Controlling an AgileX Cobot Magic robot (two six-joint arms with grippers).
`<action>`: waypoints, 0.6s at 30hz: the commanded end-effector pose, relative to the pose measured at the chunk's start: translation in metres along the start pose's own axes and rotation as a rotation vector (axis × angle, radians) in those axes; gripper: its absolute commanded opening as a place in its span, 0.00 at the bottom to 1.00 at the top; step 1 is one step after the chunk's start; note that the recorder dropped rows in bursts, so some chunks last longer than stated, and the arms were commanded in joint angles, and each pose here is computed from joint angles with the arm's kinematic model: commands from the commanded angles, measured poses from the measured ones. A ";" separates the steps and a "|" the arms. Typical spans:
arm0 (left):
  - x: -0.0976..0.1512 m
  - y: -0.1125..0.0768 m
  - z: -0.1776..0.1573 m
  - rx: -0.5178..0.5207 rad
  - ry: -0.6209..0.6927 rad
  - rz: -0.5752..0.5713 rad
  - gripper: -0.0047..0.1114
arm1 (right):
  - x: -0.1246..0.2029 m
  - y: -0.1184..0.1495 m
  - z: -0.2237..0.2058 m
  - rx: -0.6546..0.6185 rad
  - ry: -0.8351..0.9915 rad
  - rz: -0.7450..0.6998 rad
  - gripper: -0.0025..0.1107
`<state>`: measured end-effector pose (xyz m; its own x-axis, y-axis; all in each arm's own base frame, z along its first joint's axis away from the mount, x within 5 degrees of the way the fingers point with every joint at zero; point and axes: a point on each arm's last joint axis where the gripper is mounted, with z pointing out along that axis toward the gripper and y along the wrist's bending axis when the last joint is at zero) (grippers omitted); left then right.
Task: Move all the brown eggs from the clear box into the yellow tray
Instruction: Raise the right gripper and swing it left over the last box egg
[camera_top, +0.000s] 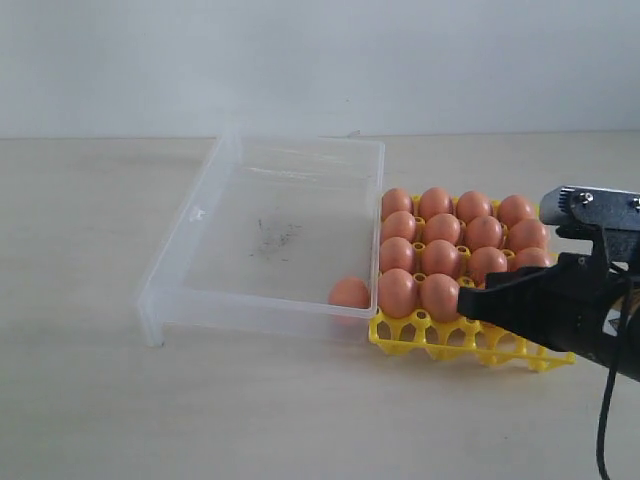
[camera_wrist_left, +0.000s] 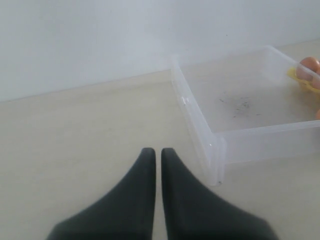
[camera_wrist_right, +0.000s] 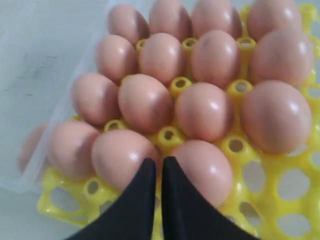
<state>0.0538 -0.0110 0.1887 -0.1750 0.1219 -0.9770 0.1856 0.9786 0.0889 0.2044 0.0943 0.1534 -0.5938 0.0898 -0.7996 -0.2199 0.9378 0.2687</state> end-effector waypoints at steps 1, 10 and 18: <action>0.001 0.000 0.000 0.005 -0.002 0.003 0.07 | -0.012 0.029 -0.005 -0.232 -0.160 -0.187 0.02; 0.001 0.000 0.000 0.005 -0.002 0.003 0.07 | -0.042 0.095 0.016 -0.201 0.174 -0.474 0.15; 0.001 0.000 0.000 0.005 -0.002 0.003 0.07 | -0.081 0.162 0.008 -0.638 -0.009 -0.790 0.39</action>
<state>0.0538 -0.0110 0.1887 -0.1750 0.1219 -0.9770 0.1856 0.9786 0.0889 0.2218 0.2321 0.2385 -0.2524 -0.4614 -0.8505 -0.8750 0.4841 -0.0030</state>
